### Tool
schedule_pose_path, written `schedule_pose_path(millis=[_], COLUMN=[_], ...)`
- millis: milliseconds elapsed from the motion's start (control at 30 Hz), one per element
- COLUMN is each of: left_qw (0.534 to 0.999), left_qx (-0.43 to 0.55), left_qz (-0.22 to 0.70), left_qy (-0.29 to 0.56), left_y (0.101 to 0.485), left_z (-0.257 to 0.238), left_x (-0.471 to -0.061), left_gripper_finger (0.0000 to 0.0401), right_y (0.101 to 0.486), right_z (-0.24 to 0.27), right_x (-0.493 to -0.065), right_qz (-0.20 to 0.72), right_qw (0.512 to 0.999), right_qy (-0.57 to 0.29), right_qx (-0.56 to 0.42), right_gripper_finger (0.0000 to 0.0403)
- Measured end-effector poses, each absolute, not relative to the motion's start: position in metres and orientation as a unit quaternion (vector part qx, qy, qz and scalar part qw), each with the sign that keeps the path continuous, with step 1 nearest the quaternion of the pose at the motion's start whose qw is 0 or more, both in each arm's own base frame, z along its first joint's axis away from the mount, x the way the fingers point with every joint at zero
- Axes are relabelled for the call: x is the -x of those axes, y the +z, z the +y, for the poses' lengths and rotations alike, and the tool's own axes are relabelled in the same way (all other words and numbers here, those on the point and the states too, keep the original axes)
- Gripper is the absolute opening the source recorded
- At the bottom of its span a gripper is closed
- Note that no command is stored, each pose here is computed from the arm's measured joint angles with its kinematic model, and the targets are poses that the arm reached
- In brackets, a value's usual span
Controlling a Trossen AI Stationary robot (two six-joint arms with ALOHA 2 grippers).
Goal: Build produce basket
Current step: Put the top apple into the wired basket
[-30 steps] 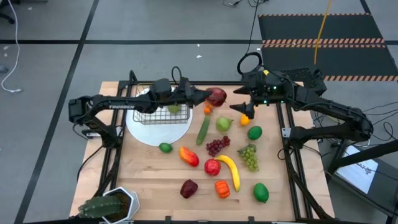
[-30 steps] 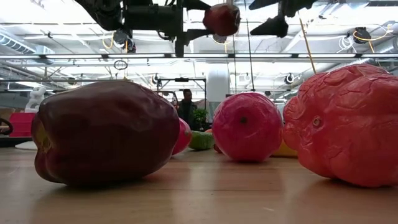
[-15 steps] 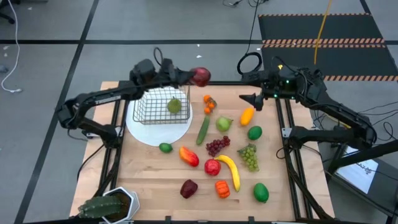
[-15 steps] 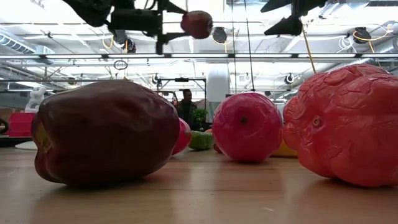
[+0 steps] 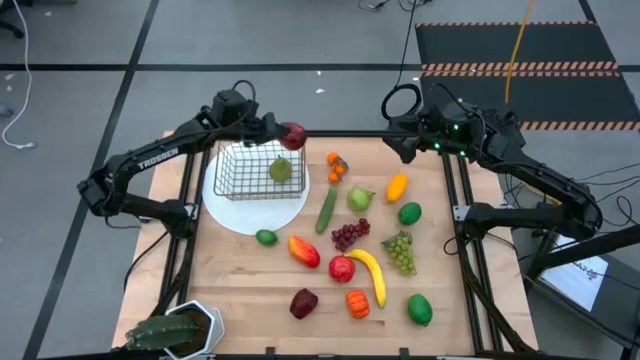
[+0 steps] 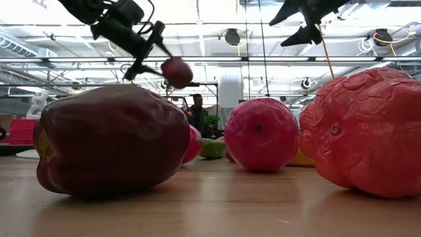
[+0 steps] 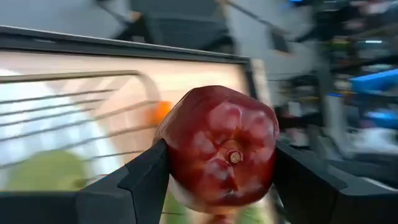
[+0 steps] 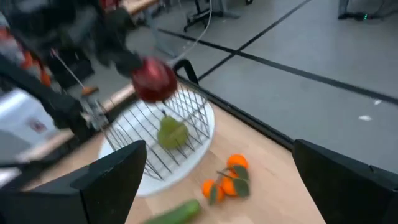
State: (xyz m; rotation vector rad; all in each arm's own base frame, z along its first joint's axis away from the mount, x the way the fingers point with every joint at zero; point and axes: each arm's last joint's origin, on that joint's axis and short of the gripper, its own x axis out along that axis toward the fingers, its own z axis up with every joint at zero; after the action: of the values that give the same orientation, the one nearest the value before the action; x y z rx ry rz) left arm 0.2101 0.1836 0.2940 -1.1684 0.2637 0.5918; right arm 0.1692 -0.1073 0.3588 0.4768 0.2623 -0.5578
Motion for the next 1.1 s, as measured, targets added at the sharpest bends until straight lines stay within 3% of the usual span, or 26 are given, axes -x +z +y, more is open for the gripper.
schedule_pose_path(millis=[300,667,933,1100], left_qw=[0.788,0.799,0.793,0.79], left_qx=[0.458,0.444,0.428,0.436], left_qz=[0.157,0.216,0.239,0.247], left_qy=[0.382,0.344,0.361,0.354], left_y=[0.284,0.264,0.251,0.246], left_z=[0.187,0.185,0.189,0.19], left_x=[-0.205,-0.223,-0.23,-0.233], left_gripper_finger=[0.025,0.025,0.0252,0.0279], right_y=[0.367,0.368,0.369,0.369], right_z=[-0.112,-0.112,-0.104,-0.094], right_x=[-0.176,-0.178,-0.183,-0.188], right_qz=[0.054,0.026,0.023,0.022], right_qw=[0.91,0.892,0.888,0.889], right_qy=[-0.271,-0.27,-0.271,-0.275], right_qx=[-0.309,-0.361,-0.37,-0.366], right_gripper_finger=[0.04,0.04,0.04,0.04])
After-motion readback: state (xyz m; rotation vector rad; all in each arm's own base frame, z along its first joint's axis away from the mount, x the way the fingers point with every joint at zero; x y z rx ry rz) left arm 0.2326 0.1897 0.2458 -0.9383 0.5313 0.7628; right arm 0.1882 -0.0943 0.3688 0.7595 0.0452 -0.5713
